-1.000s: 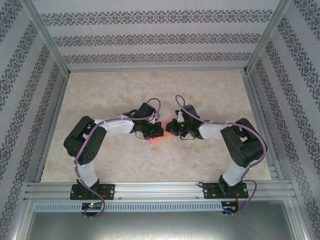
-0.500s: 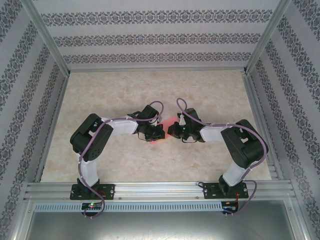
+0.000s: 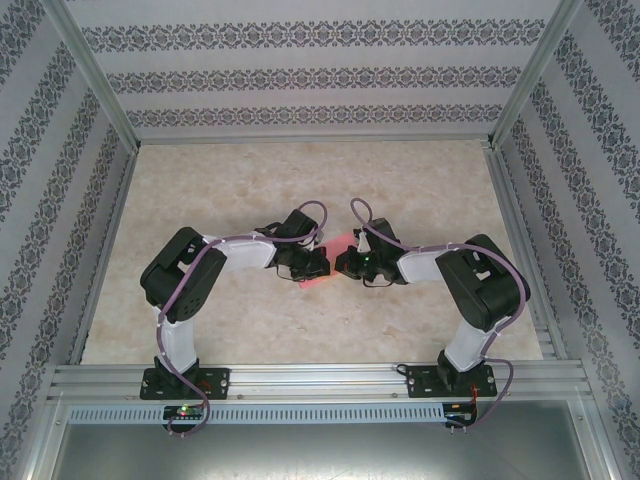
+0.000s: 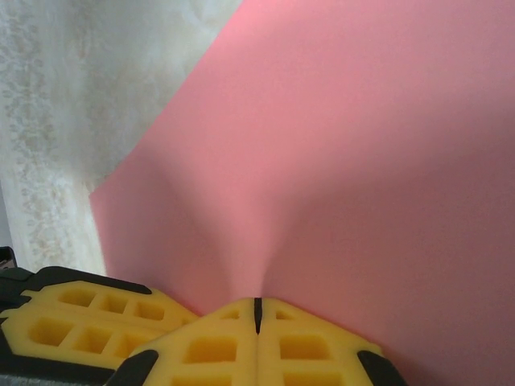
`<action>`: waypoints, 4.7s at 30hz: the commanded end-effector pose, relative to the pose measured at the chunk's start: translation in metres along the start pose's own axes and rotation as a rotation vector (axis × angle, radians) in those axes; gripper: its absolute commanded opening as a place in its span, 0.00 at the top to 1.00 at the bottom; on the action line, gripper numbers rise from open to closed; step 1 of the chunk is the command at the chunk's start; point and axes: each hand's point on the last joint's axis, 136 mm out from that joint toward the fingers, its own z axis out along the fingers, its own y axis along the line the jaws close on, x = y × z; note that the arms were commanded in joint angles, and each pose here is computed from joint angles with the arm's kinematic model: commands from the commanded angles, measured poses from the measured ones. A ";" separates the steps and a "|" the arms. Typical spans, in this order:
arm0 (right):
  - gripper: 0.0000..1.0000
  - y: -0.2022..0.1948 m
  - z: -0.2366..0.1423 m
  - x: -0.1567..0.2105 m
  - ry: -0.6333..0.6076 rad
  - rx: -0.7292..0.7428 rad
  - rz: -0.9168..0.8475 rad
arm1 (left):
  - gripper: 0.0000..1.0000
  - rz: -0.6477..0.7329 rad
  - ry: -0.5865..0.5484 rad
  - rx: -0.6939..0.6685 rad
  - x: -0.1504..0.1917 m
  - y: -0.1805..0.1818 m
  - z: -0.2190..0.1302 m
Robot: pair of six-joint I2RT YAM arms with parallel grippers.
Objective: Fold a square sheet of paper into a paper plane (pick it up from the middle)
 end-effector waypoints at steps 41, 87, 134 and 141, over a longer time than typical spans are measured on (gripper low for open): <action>1.00 0.034 -0.018 -0.034 -0.140 -0.076 0.022 | 1.00 0.130 0.011 0.014 -0.009 0.010 -0.038; 1.00 -0.066 0.006 0.005 -0.060 0.148 0.195 | 1.00 -0.460 -0.381 -0.102 0.007 0.092 -0.017; 0.57 0.103 0.074 -0.018 0.038 0.298 -0.261 | 0.00 -0.301 -0.470 -0.323 -0.076 0.152 -0.217; 0.60 0.092 0.097 0.005 0.137 0.357 -0.288 | 0.00 -0.321 -0.401 -0.296 -0.078 0.150 -0.210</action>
